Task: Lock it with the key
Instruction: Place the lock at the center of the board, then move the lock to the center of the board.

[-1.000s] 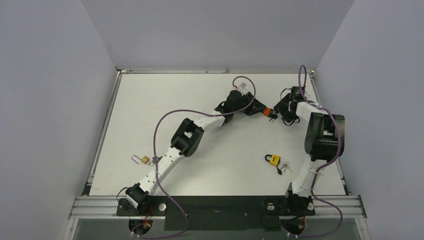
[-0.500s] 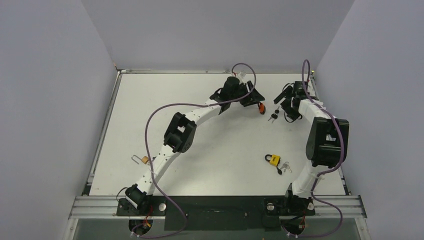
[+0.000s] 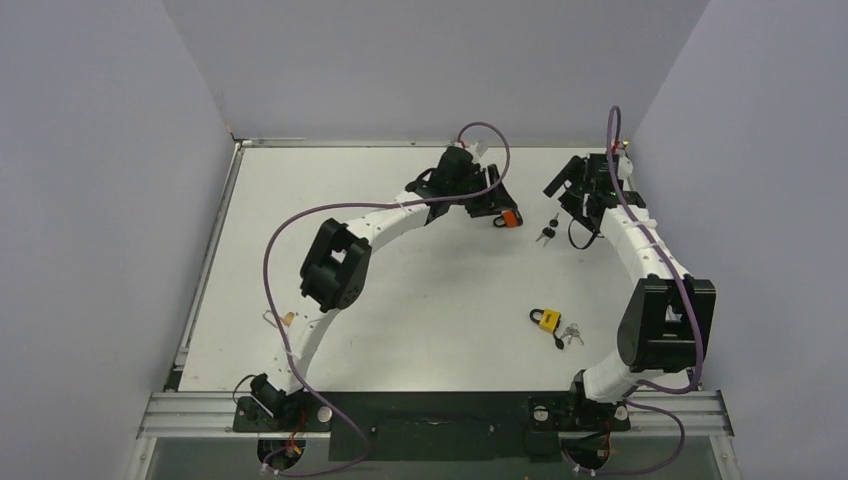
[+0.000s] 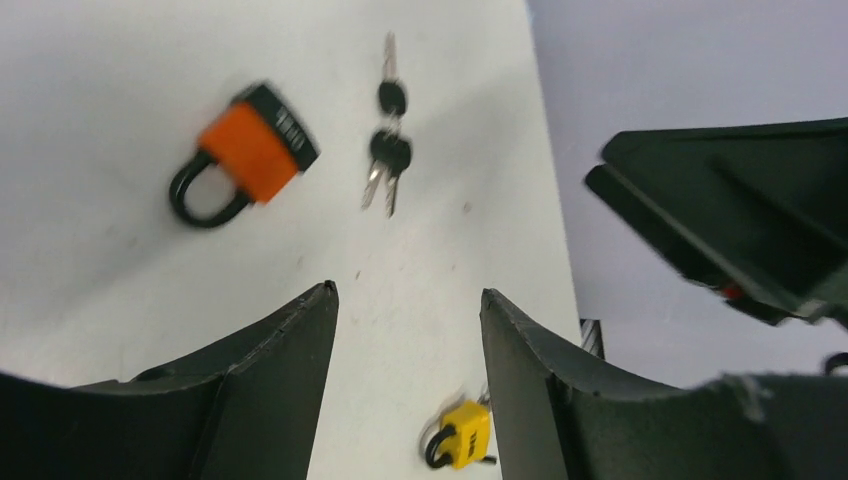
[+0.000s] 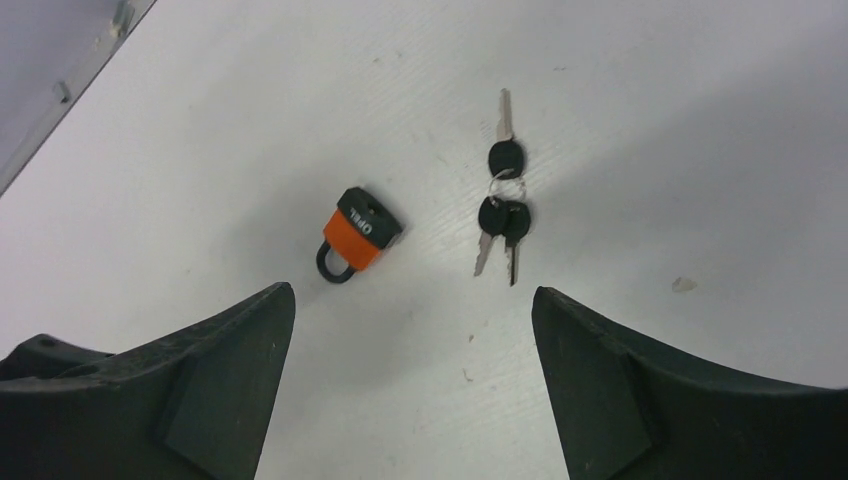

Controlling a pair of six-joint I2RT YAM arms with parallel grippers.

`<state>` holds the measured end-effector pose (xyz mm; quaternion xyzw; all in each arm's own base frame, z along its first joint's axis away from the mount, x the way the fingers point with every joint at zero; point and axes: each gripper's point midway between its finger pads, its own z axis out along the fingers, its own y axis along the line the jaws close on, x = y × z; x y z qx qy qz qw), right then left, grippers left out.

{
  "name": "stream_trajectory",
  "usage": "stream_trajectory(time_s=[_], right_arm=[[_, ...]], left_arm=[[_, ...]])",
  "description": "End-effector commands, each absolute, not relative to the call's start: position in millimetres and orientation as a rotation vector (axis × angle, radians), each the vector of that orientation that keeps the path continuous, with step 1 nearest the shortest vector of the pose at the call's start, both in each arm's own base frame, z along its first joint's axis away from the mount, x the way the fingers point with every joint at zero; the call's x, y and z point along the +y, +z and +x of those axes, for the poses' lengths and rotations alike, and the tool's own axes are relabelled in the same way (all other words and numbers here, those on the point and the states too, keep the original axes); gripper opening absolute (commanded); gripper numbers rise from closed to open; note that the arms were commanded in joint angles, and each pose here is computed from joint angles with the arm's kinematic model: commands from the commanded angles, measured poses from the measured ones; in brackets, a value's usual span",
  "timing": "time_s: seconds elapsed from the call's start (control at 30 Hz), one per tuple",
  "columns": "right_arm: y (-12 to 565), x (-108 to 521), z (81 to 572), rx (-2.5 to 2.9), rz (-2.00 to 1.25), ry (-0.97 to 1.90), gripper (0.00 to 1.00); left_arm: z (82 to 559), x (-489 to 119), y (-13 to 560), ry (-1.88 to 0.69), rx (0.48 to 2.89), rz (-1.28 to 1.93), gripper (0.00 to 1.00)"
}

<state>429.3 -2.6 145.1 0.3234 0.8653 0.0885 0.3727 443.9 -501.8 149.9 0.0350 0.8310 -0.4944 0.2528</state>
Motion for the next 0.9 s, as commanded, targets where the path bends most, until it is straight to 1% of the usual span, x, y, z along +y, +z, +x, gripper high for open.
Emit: stream_trajectory(time_s=[0.0, 0.03, 0.07, 0.1, 0.13, 0.17, 0.2, 0.23, 0.27, 0.3, 0.37, 0.47, 0.53, 0.57, 0.67, 0.8, 0.83, 0.87], right_arm=[[161, 37, 411, 2.252, 0.653, 0.231, 0.84], [163, 42, 407, 2.257, 0.618, 0.218, 0.84], [163, 57, 402, 2.273, 0.567, 0.224, 0.84], [164, 63, 397, 2.273, 0.539, 0.213, 0.84], [165, 79, 393, 2.281, 0.491, 0.226, 0.84], [166, 85, 389, 2.277, 0.470, 0.218, 0.84], [167, 102, 384, 2.282, 0.424, 0.234, 0.84], [167, 107, 381, 2.280, 0.409, 0.229, 0.84], [168, 122, 377, 2.282, 0.373, 0.247, 0.84], [169, 128, 376, 2.278, 0.359, 0.250, 0.84], [172, 153, 371, 2.273, 0.299, 0.285, 0.84], [176, 175, 368, 2.270, 0.252, 0.314, 0.84], [177, 189, 364, 2.270, 0.218, 0.329, 0.84], [178, 196, 362, 2.268, 0.199, 0.338, 0.84], [176, 210, 357, 2.271, 0.164, 0.361, 0.84], [165, 231, 343, 2.293, 0.112, 0.406, 0.84], [164, 238, 339, 2.291, 0.093, 0.422, 0.84], [160, 239, 336, 2.298, 0.088, 0.423, 0.84]], left_arm=[[427, -456, 190, -1.196, 2.237, 0.057, 0.52], [426, -440, 214, -1.150, 2.198, 0.024, 0.52], [420, -419, 196, -1.071, 2.255, -0.005, 0.52], [419, -391, 218, -0.987, 2.228, -0.063, 0.52], [417, -365, 198, -0.864, 2.264, -0.121, 0.52], [410, -337, 217, -0.807, 2.249, -0.169, 0.52], [405, -309, 197, -0.688, 2.279, -0.223, 0.52], [397, -280, 214, -0.638, 2.254, -0.270, 0.52], [389, -252, 193, -0.521, 2.280, -0.317, 0.53], [380, -224, 208, -0.479, 2.249, -0.362, 0.53], [360, -174, 198, -0.344, 2.249, -0.471, 0.53], [326, -112, 183, -0.170, 2.232, -0.633, 0.53], [304, -78, 172, -0.071, 2.220, -0.756, 0.53], [292, -60, 157, -0.015, 2.237, -0.825, 0.53], [271, -20, 149, 0.047, 2.192, -0.993, 0.53], [247, 14, 131, 0.125, 2.183, -1.131, 0.54], [241, 17, 123, 0.132, 2.206, -1.145, 0.58], [239, 25, 120, 0.136, 2.194, -1.183, 0.58]])
